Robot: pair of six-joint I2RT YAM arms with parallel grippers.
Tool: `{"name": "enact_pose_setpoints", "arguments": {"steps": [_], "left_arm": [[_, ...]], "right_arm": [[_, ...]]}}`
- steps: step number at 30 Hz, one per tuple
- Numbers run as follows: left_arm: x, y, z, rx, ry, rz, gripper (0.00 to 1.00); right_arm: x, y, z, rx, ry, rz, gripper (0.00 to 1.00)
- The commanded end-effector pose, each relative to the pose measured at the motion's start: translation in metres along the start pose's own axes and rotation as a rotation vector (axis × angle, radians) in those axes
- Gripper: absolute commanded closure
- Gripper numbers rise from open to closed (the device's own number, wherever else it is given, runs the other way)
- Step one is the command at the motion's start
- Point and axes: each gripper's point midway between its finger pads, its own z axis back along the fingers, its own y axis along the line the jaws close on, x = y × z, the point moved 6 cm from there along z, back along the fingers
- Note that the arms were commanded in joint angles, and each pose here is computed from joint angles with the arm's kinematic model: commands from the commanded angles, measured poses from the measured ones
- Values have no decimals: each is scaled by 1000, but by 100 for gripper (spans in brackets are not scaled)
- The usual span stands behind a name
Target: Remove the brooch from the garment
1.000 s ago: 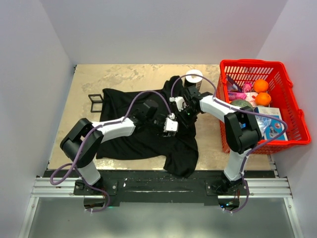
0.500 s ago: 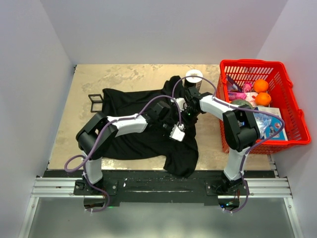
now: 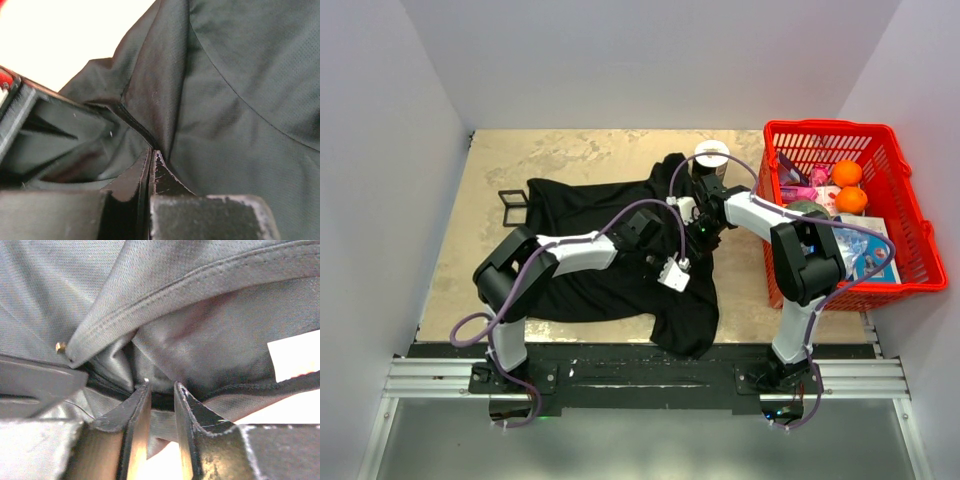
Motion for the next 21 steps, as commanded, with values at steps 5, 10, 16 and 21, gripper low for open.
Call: {"name": "enact_pose_setpoints", "arguments": {"steps": [5,10,16,21], "left_arm": [[12,2,37,165,21,1,100],[9,-5,42,218,18,13,100],[-1,-22,39,181,34,65,100],[4,-19,46,243,8,74,100]], "right_arm": [[-4,-18,0,-132,33,-12,72],[-8,-29,2,-228,58,-10,72],[-11,-38,11,-310,78,18,75],[13,-11,33,-122,-58,73,68]]}}
